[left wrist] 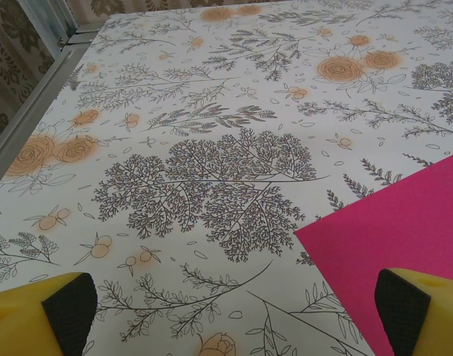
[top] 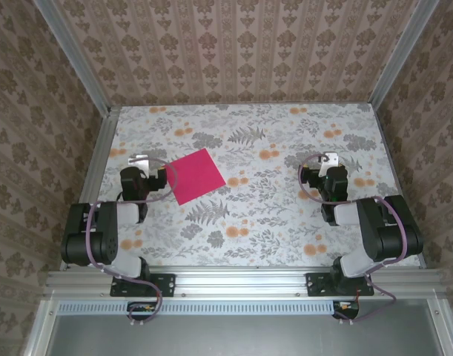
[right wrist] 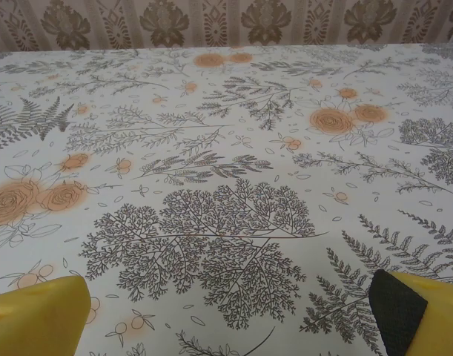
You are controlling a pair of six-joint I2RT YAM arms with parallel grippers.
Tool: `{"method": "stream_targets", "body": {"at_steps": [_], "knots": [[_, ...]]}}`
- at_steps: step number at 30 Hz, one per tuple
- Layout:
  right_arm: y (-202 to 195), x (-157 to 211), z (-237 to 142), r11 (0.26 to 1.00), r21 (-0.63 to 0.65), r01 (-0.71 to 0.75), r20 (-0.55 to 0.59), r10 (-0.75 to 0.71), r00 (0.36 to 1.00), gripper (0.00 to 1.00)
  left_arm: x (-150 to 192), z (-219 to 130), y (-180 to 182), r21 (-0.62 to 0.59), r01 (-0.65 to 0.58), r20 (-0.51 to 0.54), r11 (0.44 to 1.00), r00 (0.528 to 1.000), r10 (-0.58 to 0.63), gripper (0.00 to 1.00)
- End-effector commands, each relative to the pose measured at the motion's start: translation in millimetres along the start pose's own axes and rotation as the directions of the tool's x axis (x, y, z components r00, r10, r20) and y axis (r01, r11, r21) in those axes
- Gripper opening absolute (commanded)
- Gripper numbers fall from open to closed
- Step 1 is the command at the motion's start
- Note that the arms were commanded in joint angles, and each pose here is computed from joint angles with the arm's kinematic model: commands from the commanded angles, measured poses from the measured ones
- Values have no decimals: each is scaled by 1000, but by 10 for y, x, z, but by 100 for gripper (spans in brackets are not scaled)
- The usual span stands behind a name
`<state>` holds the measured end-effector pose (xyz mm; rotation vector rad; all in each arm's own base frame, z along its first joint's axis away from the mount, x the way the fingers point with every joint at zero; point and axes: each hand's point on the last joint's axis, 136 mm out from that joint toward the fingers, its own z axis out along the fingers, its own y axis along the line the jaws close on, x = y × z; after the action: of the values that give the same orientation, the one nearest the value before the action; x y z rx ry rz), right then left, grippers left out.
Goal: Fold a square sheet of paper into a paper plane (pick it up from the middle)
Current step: Move the square sheet of paper to the center of the table.
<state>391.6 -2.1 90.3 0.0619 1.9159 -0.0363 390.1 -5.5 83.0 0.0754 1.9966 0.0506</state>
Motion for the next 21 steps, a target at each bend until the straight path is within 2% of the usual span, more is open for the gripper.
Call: {"method": "stream_targets", "body": {"at_steps": [1, 21], "knots": [[-22, -129, 45, 1000, 8, 0, 38, -1, 999, 100, -120, 40, 34, -12, -18, 34, 1000, 999, 18, 100], [-21, -126, 45, 1000, 7, 0, 37, -1, 999, 100, -122, 42, 37, -13, -17, 34, 1000, 999, 17, 100]]}}
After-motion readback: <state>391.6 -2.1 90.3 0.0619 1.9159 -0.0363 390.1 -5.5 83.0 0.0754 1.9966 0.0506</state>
